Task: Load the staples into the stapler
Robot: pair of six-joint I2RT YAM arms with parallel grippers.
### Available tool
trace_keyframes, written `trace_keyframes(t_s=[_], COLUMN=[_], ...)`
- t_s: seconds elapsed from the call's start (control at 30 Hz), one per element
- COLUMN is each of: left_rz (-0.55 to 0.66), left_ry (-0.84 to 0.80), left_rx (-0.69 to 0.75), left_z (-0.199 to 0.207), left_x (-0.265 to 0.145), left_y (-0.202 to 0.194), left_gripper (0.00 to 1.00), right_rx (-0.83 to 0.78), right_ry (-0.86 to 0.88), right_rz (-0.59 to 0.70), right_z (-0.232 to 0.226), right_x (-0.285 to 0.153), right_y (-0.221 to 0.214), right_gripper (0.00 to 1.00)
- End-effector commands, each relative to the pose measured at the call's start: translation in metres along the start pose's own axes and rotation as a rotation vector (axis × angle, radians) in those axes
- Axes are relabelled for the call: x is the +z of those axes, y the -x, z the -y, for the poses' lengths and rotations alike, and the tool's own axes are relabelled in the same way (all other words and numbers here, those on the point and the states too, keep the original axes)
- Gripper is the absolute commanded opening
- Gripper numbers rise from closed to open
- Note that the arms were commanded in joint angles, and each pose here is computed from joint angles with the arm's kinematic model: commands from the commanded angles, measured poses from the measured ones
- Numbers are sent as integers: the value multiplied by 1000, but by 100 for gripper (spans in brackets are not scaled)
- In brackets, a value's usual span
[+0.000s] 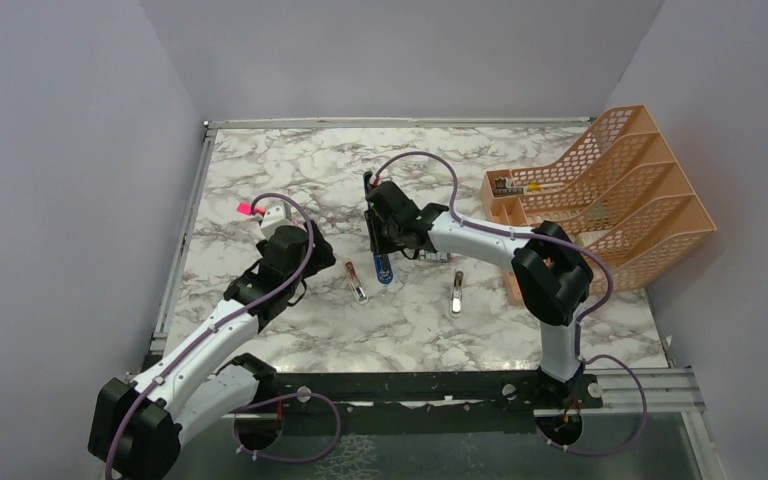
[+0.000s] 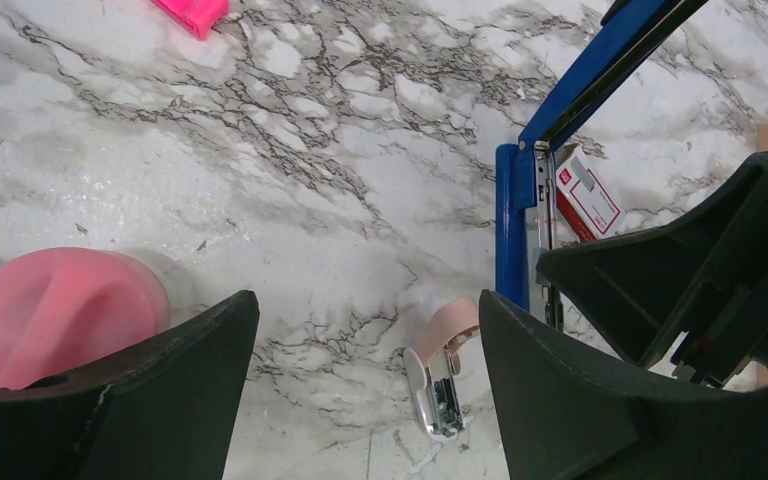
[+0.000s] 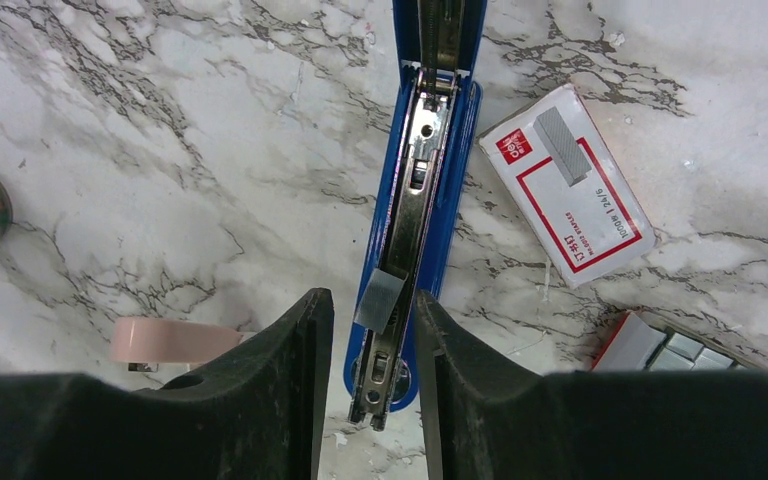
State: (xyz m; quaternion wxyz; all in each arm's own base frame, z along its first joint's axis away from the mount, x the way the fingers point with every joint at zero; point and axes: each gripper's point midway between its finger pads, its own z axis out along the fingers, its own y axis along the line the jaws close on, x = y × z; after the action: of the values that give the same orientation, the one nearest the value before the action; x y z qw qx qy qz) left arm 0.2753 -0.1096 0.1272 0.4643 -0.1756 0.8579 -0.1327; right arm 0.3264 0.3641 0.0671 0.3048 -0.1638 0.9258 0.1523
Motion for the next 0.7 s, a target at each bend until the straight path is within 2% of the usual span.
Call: trace_keyframes(t_s=[0.0,0.17,0.5,0.67], left_rz=[5,8,6,5], left_ry=[-26,-23,-21,-21], left_rx=[-18,-19,-19,-19], left_z=[4,3,2,2], left_x=[-1,-1,0,0], left_y=[2,2,2,2], left_gripper=[82,82,82,82], right_rx=[-19,-11,-8,-3], right_ry=[22,43,-5,-17], right_rz=[19,2,-64,-75], right_z=[-10,-15,-10,-10], right_x=[-12,-8,3,4], right_y=[14,10,-5,-7], right_gripper=[40,32,34,30])
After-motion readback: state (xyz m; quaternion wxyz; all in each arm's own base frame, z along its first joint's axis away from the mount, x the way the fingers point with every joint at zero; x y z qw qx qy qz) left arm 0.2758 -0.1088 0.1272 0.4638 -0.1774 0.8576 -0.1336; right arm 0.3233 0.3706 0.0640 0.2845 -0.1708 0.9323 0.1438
